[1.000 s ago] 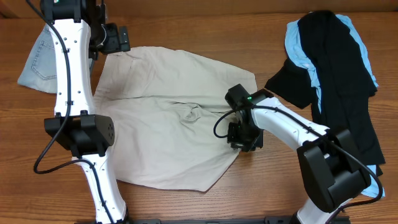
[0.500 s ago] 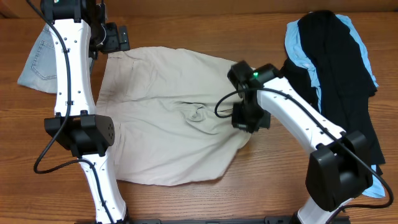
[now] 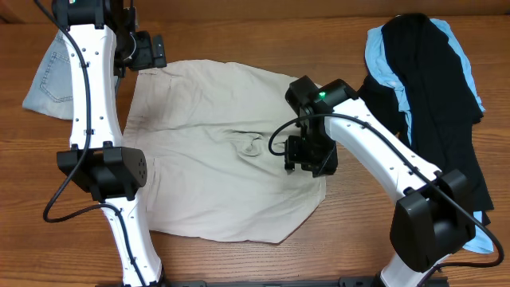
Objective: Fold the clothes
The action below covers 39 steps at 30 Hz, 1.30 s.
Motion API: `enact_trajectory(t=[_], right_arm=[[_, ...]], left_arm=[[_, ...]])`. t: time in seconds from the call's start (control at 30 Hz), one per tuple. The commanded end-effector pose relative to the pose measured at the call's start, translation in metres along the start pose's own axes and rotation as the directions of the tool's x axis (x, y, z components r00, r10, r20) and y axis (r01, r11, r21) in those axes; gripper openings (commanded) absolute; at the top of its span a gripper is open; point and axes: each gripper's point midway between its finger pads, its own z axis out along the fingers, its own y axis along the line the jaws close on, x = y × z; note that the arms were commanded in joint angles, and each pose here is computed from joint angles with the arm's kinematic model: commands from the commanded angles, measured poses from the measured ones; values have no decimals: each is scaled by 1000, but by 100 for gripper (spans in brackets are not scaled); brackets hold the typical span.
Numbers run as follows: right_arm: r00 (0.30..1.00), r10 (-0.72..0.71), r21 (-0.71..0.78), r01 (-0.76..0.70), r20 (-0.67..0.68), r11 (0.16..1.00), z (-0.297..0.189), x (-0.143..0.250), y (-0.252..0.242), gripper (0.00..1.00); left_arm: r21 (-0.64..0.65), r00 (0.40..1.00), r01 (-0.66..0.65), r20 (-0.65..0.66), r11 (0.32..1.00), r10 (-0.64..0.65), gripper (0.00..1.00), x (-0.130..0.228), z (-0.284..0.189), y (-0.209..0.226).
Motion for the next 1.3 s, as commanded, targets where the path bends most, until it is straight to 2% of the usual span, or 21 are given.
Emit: enact_trajectory(t=[0.0,0.1,0.3,0.5,0.6,0.77,0.87,0.93,1.07,1.27], right_arm=[[1000,13,61,-14,22,998,-7,7,-7,62],[998,51,132,-55,29,990,-6,17,-20,62],[985,132,157,-149,112,976,-8,24,-41,61],[968,172,74,-189,184,979,-17,34,-54,61],[969,168,10,-173,178,985,-9,42,-50,61],[986,102,-121,-86,134,989,25,52,-32,62],[989,73,-137,-55,126,989,45,55,-28,62],[990,47,-140,-28,135,990,57,56,-25,62],[987,26,-150,-2,157,989,69,53,-23,61],[983,36,-152,-8,182,988,90,49,-29,48]], left_arm=[[-5,999,-30,-13,1000,30,100,2,3,-3],[-1,996,-77,-45,997,77,100,10,3,-5],[123,982,-173,-51,977,180,96,20,3,-51],[135,949,-304,-46,943,312,99,38,-4,-97],[107,938,-338,-40,935,343,100,49,-17,-107],[19,941,-335,-51,942,336,100,83,-49,-102],[13,948,-310,-74,951,310,100,110,-62,-99],[3,951,-290,-109,957,288,96,133,-64,-97],[-26,948,-285,-157,958,277,94,161,-50,-99],[-107,939,-293,-222,950,264,92,192,-7,-100]])
